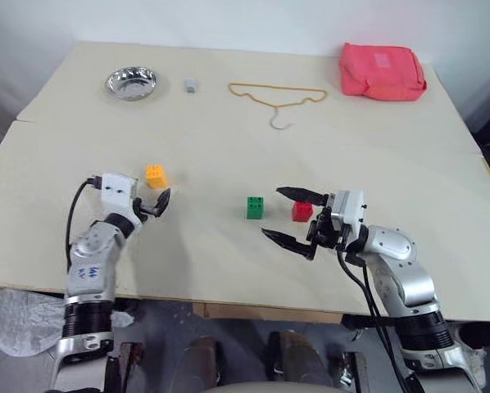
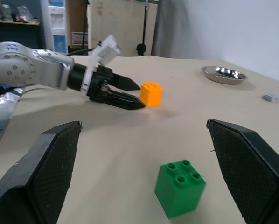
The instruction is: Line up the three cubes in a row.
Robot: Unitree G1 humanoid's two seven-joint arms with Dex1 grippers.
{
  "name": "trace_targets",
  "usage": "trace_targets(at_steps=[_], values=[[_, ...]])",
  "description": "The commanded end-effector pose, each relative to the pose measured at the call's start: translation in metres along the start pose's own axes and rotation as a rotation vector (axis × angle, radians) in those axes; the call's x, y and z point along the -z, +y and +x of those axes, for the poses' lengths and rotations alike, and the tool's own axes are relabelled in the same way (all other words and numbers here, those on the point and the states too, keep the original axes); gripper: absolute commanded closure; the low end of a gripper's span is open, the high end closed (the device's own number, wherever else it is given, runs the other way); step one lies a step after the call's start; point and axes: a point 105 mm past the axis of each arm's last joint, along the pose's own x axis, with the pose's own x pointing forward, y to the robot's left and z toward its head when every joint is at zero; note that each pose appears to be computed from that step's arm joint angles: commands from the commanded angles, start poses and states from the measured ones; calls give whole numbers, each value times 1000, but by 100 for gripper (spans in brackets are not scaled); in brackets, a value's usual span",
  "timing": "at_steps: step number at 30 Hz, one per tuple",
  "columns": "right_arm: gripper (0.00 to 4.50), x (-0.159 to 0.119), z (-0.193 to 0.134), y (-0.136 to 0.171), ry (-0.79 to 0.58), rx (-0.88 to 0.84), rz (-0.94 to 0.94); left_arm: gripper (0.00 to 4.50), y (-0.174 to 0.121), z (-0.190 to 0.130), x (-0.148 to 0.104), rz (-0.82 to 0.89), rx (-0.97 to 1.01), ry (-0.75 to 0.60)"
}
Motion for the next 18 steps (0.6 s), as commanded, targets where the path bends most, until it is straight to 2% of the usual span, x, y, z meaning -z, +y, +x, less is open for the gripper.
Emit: trace_targets(at_steps=[1, 7, 12, 18], values=[[0, -12, 2, 1, -36, -17, -26, 5, -8, 3, -19, 8, 4, -45], [0, -11, 3, 5, -38, -33, -13, 5, -5, 14, -19, -7, -85, -39], [0, -9, 6, 7, -42, -37, -2, 5, -20, 22, -19, -6, -50, -32], [0, -7, 6, 10, -44, -36, 5, 182, -14, 18, -13, -12, -66, 0]])
